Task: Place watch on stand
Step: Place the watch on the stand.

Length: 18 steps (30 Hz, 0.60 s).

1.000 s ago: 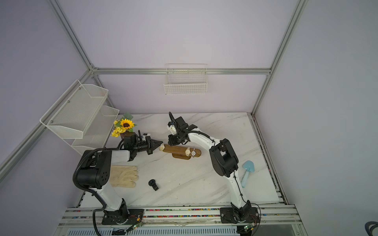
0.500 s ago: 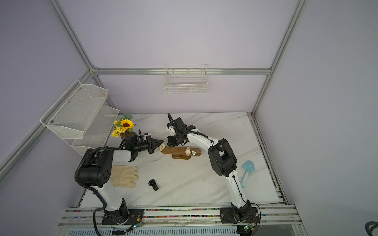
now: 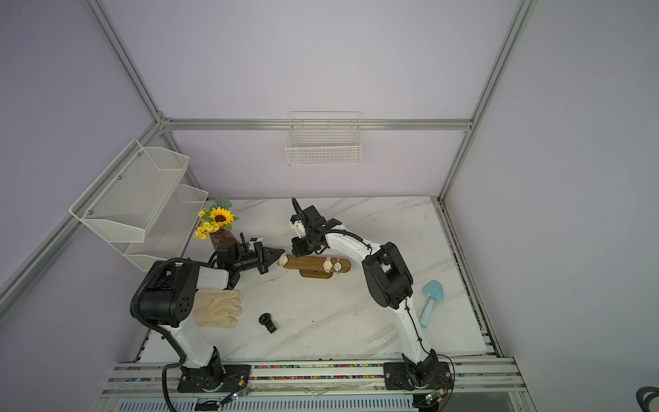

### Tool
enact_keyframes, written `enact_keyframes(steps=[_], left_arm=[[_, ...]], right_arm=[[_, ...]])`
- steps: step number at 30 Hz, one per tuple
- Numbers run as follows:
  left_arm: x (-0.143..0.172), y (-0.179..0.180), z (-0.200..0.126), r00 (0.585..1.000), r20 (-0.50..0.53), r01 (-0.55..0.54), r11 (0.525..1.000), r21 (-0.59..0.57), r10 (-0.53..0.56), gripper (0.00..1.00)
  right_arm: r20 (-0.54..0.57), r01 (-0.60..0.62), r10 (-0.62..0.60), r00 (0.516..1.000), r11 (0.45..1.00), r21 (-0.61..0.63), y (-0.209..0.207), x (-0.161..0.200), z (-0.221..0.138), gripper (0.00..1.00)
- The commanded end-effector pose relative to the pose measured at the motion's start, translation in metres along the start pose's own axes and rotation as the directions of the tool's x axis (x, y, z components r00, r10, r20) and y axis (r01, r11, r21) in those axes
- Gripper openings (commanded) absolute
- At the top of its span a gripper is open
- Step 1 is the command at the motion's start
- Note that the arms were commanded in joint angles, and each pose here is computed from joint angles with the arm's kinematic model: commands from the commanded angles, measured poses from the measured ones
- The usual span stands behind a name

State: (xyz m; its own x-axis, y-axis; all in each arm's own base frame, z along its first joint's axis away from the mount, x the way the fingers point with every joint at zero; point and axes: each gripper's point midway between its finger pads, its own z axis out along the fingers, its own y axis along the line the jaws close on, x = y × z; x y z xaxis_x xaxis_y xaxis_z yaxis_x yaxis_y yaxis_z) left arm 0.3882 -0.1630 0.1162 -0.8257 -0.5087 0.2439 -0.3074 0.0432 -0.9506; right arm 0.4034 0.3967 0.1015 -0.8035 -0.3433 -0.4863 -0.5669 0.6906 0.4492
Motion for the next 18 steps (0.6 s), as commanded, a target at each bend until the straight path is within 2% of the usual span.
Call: enact_keyframes(steps=[1, 11, 18], left_arm=[[0.005, -0.010, -0.001, 0.999, -0.002, -0.038, 0.998, 0.049, 0.038, 0.00], [0.006, -0.009, -0.003, 0.999, 0.011, -0.033, 0.995, 0.089, 0.032, 0.00], [0.008, 0.003, -0.003, 1.000, 0.009, -0.018, 0.997, 0.075, 0.017, 0.00]], right_arm=[[0.023, 0.025, -0.025, 0.999, 1.000, 0.001, 0.010, -0.006, -0.013, 0.00], [0.019, 0.024, -0.024, 1.000, 1.000, 0.009, 0.008, -0.007, -0.012, 0.00], [0.018, 0.025, -0.025, 1.000, 1.000, 0.013, 0.007, -0.007, -0.011, 0.00]])
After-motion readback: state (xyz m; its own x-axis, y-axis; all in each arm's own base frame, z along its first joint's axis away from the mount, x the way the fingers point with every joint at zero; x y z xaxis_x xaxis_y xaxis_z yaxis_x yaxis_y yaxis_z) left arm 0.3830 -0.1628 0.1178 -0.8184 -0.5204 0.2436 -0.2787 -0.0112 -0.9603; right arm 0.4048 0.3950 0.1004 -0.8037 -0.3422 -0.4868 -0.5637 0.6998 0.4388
